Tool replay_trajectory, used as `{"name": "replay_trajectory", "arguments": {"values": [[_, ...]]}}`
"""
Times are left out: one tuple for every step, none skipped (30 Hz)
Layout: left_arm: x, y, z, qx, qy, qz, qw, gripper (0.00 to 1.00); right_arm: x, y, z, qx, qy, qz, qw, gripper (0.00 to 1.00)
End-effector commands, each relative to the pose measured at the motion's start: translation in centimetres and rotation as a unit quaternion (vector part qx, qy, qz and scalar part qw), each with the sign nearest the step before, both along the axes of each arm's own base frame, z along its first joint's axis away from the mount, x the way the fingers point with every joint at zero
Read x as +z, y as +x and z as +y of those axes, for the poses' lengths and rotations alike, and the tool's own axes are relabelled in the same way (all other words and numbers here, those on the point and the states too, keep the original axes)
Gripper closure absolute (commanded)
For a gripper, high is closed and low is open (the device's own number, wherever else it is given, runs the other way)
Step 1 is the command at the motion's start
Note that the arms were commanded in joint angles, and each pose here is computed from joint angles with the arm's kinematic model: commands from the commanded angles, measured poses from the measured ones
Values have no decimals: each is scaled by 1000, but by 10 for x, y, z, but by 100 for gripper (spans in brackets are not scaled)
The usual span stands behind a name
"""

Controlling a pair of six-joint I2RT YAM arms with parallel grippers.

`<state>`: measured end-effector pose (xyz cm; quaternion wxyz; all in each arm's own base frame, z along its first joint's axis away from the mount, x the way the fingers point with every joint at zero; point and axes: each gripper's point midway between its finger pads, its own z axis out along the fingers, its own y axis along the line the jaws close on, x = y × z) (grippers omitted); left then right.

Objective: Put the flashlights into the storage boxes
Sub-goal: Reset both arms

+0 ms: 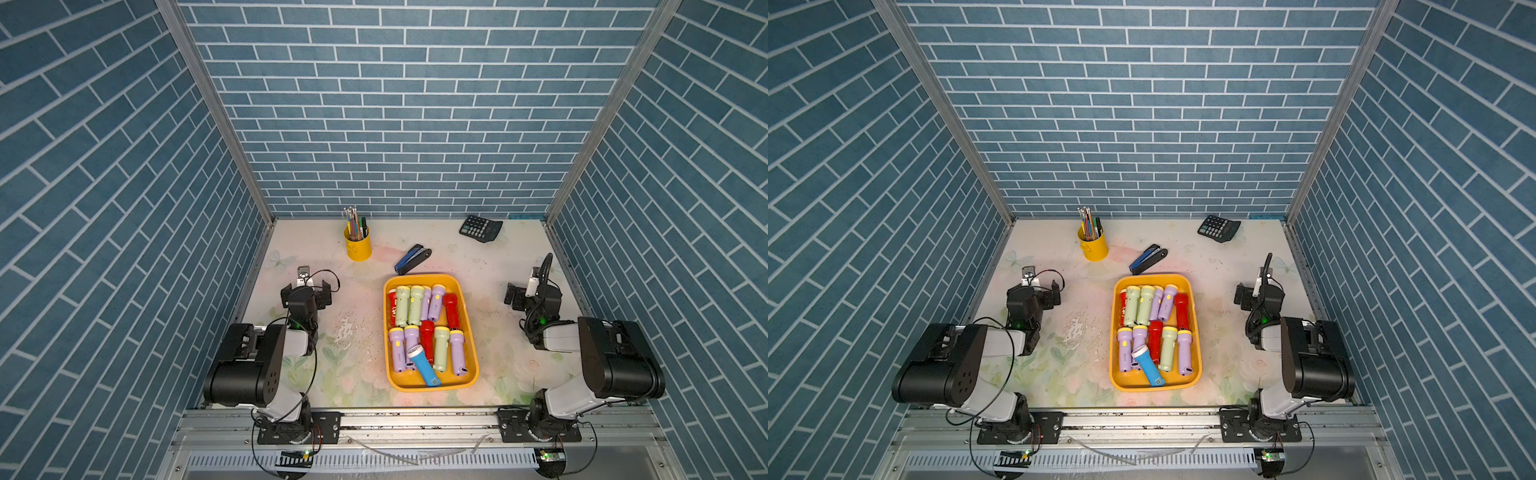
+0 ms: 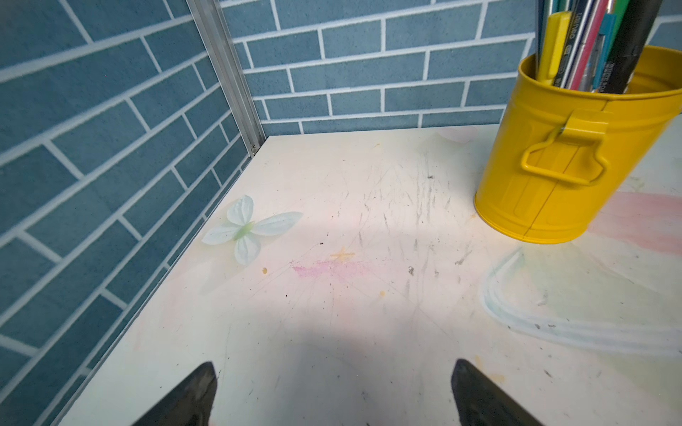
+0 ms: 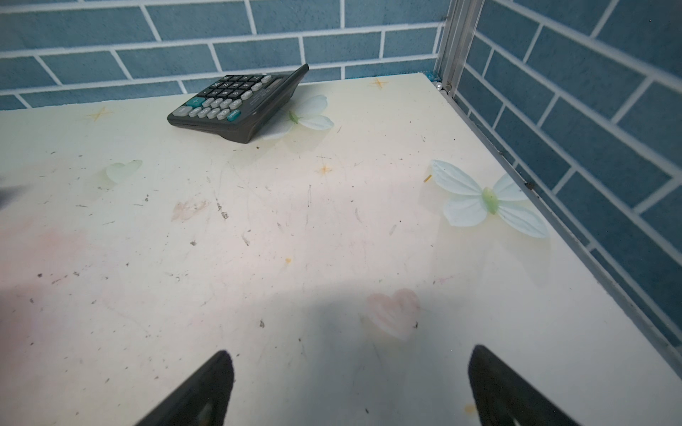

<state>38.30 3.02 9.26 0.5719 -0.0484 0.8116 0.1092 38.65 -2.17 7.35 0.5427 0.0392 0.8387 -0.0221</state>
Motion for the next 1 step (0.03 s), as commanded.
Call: {"name": "replay_trajectory", "arguments": {"values": [[4, 6, -3, -8, 0, -3, 1000, 0, 15, 9, -2, 4, -11, -22, 1000, 1]]}}
